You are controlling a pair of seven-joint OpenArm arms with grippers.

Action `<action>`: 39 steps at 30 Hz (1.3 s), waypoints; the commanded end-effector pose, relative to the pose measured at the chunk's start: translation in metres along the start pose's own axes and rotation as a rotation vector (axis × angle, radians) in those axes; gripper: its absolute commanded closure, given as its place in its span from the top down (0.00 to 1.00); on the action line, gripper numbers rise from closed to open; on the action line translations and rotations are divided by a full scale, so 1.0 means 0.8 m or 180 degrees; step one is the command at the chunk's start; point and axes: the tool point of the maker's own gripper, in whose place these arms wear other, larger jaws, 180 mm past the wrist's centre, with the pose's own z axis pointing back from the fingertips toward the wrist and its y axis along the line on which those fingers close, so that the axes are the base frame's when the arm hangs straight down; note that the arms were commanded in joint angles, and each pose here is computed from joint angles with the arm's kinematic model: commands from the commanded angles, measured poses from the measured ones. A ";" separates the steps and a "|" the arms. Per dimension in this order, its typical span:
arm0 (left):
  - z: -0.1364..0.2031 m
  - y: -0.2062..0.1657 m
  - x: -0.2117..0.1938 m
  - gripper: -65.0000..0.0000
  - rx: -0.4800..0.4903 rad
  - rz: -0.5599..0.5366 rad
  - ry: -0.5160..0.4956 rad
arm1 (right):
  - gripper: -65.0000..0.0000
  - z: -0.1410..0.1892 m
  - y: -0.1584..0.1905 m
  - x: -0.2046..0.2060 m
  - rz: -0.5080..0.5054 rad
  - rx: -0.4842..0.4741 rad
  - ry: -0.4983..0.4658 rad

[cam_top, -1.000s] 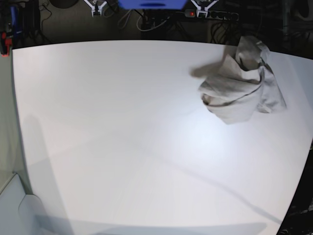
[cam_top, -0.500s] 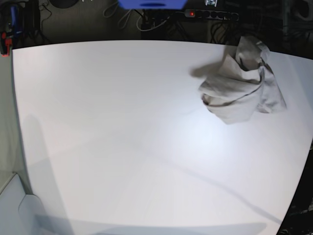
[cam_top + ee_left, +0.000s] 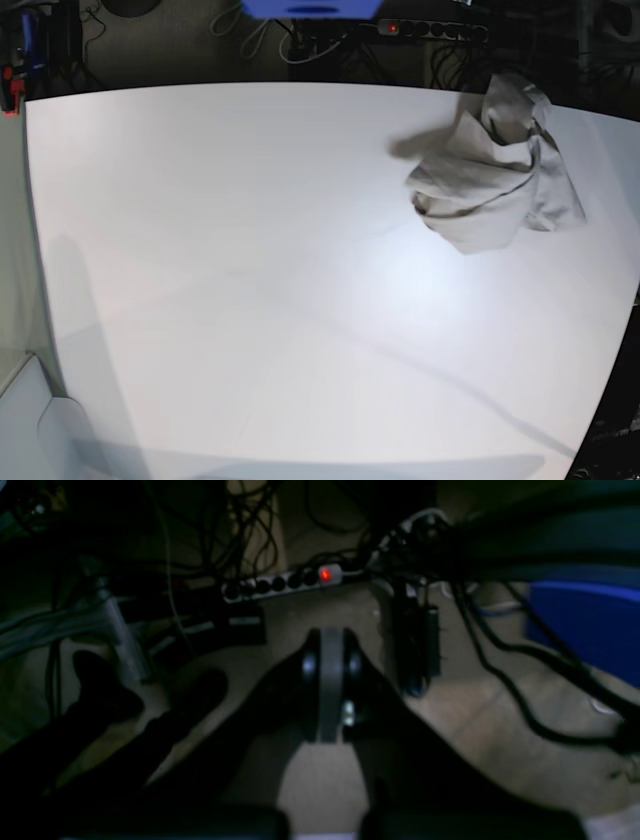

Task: Layout the t-shirt on the table in an organized manner, then fold the t-shirt properly

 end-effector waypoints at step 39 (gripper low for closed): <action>0.100 0.102 0.224 0.60 0.0969 0.0514 -0.1935 | 0.00 0.062 0.001 0.194 0.0075 0.0058 -0.1196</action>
